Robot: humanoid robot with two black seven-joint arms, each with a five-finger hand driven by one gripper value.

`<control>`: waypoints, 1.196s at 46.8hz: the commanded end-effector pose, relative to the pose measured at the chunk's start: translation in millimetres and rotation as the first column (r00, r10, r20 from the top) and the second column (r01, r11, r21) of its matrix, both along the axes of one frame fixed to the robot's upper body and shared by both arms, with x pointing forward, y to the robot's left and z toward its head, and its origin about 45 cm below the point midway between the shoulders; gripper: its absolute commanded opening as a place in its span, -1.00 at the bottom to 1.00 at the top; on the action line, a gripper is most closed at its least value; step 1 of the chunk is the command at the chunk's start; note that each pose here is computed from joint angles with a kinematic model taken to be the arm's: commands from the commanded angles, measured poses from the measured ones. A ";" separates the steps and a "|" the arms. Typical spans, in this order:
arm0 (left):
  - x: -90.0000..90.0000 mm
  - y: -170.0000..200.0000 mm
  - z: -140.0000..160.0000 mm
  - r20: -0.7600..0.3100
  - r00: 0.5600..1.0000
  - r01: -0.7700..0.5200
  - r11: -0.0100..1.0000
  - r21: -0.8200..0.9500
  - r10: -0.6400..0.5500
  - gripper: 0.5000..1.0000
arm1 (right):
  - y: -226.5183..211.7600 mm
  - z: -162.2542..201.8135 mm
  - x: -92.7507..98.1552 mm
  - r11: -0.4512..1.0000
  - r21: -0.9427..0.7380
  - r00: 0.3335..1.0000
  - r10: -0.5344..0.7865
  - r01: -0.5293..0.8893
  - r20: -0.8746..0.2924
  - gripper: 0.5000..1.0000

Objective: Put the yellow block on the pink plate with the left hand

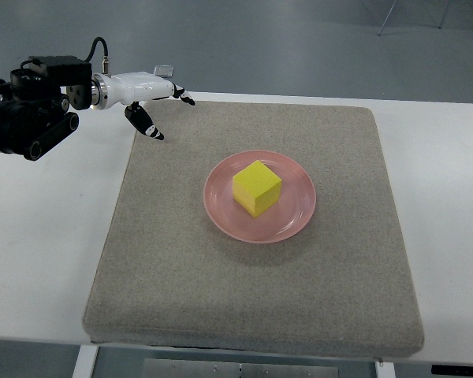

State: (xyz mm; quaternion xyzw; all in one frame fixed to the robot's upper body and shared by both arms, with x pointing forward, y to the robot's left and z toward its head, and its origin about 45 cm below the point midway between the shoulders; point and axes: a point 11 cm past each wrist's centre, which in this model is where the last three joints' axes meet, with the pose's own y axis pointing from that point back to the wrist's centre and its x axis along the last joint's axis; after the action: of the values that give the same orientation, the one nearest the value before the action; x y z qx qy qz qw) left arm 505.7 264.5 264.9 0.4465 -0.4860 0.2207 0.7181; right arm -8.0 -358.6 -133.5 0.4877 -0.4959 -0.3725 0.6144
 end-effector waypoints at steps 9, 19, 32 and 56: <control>7.9 11.0 4.7 0.023 0.994 -0.101 0.987 -0.123 0.105 0.67 | 0.0 0.0 0.1 1.000 0.000 1.000 0.000 0.000 0.000 0.69; 11.5 12.4 10.3 0.021 0.981 -0.179 0.933 -0.313 0.195 0.75 | 0.0 0.0 0.1 1.000 0.000 1.000 0.000 0.000 0.000 0.69; 13.8 17.6 6.2 -0.008 0.940 -0.293 0.795 -0.531 0.341 0.82 | 0.0 0.0 0.1 1.000 0.000 1.000 0.000 0.000 0.000 0.69; 23.3 44.2 -1.9 -0.312 0.760 -0.553 0.315 -0.772 0.570 0.83 | 0.0 0.0 0.1 1.000 0.000 1.000 0.000 0.000 0.000 0.69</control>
State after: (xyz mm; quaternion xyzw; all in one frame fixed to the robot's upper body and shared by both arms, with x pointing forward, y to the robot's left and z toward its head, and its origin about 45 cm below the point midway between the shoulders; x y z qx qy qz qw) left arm 528.7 307.8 262.3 0.2059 -0.1618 0.6530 0.7106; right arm -7.8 -358.6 -133.5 0.4877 -0.4960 -0.3724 0.6144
